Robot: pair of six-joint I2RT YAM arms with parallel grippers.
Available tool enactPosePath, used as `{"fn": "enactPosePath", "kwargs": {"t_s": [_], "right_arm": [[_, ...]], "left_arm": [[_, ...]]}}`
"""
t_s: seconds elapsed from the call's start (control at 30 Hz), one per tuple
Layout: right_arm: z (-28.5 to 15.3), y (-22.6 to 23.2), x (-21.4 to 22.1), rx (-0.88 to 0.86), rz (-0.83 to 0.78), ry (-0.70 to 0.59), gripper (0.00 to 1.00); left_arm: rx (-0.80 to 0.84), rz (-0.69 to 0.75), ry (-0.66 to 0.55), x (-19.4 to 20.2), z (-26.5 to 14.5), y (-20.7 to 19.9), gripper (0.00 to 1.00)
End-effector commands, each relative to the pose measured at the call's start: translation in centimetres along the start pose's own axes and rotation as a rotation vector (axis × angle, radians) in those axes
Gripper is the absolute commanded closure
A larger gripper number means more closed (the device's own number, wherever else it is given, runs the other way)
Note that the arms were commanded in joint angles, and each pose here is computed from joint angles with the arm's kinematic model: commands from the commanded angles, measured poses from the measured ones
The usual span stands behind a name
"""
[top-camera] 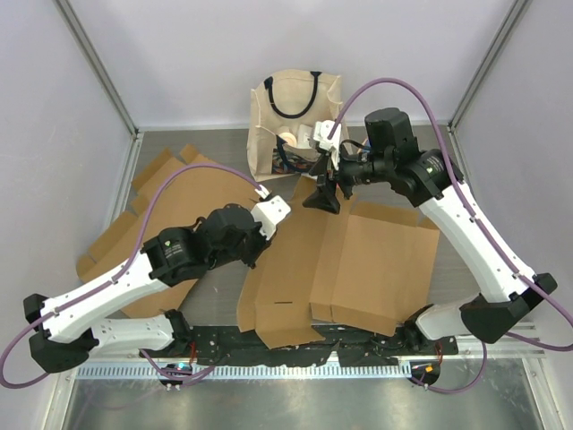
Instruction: Fold the paper box
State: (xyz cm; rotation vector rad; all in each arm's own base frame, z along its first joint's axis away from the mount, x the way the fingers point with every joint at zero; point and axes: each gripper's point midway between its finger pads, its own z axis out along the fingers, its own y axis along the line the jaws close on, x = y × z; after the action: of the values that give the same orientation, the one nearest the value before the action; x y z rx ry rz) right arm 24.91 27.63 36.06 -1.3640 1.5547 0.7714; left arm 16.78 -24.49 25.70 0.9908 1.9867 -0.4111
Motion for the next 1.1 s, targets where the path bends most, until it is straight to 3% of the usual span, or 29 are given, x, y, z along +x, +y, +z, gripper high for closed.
{"fn": "enactPosePath", "kwargs": {"t_s": [0.0, 0.33, 0.6, 0.7, 0.73, 0.87, 0.9, 0.97, 1.0, 1.03, 1.07], "right_arm": [[-1.0, 2.1, -1.8, -0.056, -0.027, -0.098, 0.2], [-2.2, 1.6, -3.6, 0.075, -0.091, -0.191, 0.15], [0.9, 1.4, -2.7, 0.095, -0.187, -0.112, 0.26], [1.4, 1.3, -2.4, 0.08, -0.216, -0.092, 0.36], [1.5, 1.3, -2.3, 0.075, -0.22, -0.091, 0.46], [1.8, 1.3, -1.9, 0.068, -0.279, -0.09, 0.69], [1.5, 1.1, -2.3, 0.086, -0.284, -0.102, 0.79], [1.2, 0.1, -3.0, 0.152, -0.286, -0.122, 0.87], [0.8, -0.2, -3.3, 0.181, -0.262, -0.132, 0.99], [-0.1, -0.9, -3.8, 0.245, -0.253, -0.139, 0.99], [-0.7, -1.4, -4.2, 0.287, -0.247, -0.151, 0.99]], "left_arm": [[0.077, 0.088, -0.019, -0.7, -1.2, -0.7, 1.0], [0.094, 0.112, -0.012, -0.7, -0.6, -0.9, 1.0], [0.141, 0.157, -0.061, -2.0, -1.2, -1.5, 1.0], [0.137, 0.163, -0.073, -2.2, -1.6, -1.3, 1.0], [0.137, 0.165, -0.073, -2.2, -1.6, -1.3, 1.0], [0.121, 0.164, -0.117, -3.2, -2.3, -1.0, 1.0], [0.104, 0.157, -0.128, -3.5, -2.4, -0.7, 1.0], [0.05, 0.127, -0.158, -4.3, -2.8, 0.3, 0.98], [-0.051, 0.089, -0.175, -4.9, -3.2, 2.0, 0.91], [-0.105, 0.043, -0.21, -5.6, -3.9, 2.9, 0.71], [-0.141, -0.014, -0.233, -5.9, -4.4, 3.6, 0.61]]}}
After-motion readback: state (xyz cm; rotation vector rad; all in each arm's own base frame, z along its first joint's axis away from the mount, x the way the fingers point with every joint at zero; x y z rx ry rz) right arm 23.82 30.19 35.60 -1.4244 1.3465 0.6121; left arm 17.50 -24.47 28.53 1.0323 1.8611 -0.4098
